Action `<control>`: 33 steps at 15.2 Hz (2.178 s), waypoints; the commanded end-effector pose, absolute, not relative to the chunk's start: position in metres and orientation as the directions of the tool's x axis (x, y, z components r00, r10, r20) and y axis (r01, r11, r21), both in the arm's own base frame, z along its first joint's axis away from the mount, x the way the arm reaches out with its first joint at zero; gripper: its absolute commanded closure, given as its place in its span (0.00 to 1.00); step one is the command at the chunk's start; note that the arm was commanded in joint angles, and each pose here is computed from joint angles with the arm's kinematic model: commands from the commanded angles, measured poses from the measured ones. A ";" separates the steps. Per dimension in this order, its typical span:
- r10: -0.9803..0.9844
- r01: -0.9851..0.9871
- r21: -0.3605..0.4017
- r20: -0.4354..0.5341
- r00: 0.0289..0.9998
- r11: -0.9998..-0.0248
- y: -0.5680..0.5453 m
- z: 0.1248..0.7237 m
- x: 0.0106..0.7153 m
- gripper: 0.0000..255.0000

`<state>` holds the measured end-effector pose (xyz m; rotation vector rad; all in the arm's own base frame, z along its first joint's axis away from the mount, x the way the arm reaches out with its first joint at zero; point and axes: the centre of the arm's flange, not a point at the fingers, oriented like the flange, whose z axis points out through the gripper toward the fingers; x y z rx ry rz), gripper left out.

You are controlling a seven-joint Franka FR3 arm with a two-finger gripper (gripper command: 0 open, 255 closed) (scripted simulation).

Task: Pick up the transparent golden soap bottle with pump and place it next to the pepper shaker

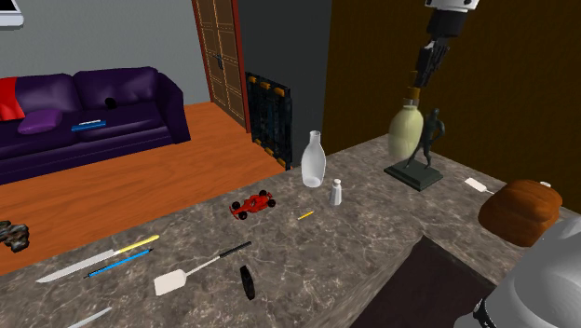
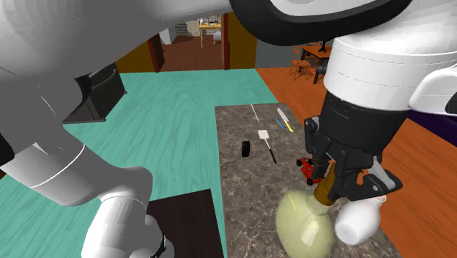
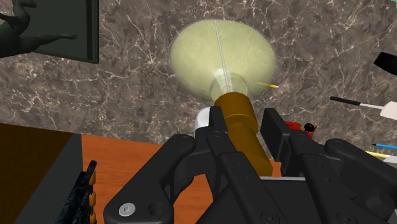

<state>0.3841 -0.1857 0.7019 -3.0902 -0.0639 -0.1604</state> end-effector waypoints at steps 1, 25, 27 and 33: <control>0.039 0.044 -0.044 0.105 0.994 -0.998 -0.187 0.692 0.384 1.00; 0.039 0.044 -0.044 0.105 0.994 -0.998 -0.187 0.565 0.384 1.00; 0.039 0.044 -0.044 0.105 0.994 -0.998 -0.187 0.554 0.384 1.00; 0.039 0.044 -0.044 0.105 0.994 -0.998 -0.187 0.523 0.384 1.00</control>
